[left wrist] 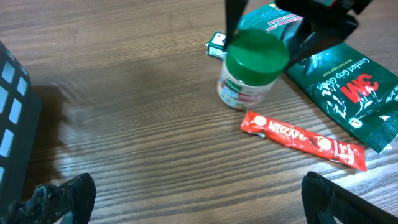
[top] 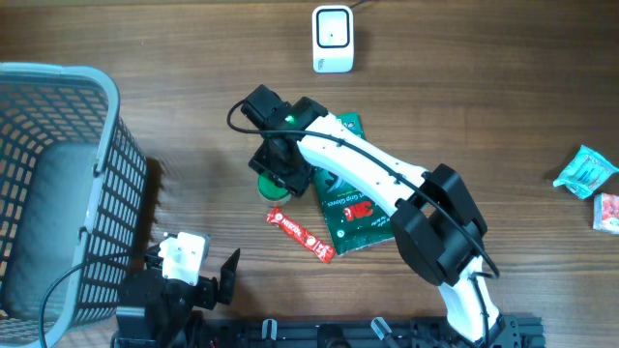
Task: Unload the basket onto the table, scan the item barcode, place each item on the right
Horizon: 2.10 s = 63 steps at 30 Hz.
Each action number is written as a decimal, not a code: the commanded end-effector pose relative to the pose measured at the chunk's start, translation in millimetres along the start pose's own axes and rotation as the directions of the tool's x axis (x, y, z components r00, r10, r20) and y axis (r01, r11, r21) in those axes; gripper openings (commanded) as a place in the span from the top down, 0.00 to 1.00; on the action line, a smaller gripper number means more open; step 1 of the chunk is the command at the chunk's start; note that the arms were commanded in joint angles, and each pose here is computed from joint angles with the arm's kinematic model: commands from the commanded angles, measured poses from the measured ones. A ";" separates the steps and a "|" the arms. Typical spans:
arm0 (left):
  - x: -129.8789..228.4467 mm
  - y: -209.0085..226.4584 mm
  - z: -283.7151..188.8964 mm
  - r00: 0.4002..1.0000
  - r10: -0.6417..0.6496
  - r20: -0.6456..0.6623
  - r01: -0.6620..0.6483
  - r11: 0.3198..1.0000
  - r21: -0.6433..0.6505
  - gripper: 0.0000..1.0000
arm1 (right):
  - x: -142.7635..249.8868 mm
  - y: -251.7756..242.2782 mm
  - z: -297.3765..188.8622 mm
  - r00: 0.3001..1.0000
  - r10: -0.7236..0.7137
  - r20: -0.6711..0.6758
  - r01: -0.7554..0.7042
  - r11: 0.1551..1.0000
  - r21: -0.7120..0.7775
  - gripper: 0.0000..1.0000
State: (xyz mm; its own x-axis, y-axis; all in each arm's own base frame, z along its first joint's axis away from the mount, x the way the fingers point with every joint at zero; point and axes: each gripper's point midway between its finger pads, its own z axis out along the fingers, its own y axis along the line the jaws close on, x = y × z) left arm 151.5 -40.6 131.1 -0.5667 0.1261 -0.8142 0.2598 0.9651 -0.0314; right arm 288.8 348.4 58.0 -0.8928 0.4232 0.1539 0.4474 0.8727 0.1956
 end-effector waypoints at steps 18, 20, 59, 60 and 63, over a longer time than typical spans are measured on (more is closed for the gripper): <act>-1.2 -0.9 -0.2 1.000 -0.006 0.009 0.006 1.000 0.005 0.00 | -4.3 -18.0 -118.2 0.786 -0.618 0.017 0.605 0.775 0.183 0.00; -1.2 -0.9 -0.2 1.000 -0.006 0.009 0.006 1.000 0.005 0.00 | 7.6 -11.4 -120.3 0.965 -0.262 0.025 0.258 0.961 0.103 0.00; -1.2 -0.9 -0.2 1.000 -0.006 0.009 0.006 1.000 0.005 0.00 | -13.0 -62.9 25.3 0.965 -0.260 -0.016 0.257 0.943 0.212 0.27; -1.2 -0.9 -0.2 1.000 -0.006 0.009 0.006 1.000 0.005 0.00 | -14.7 -63.9 25.0 0.930 -0.365 -0.032 0.363 0.906 0.217 0.28; -1.2 -0.9 -0.2 1.000 -0.006 0.009 0.006 1.000 0.005 0.00 | -18.7 -68.7 22.9 0.784 -0.614 -0.089 0.616 0.753 0.233 0.26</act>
State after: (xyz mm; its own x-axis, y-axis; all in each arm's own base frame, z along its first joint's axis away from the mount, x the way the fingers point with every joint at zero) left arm 151.6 -40.7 131.2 -0.5663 0.1261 -0.8145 0.2599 0.9651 -0.0313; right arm 268.1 294.8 20.0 -0.9893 0.0868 0.1170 0.0906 0.9955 0.0271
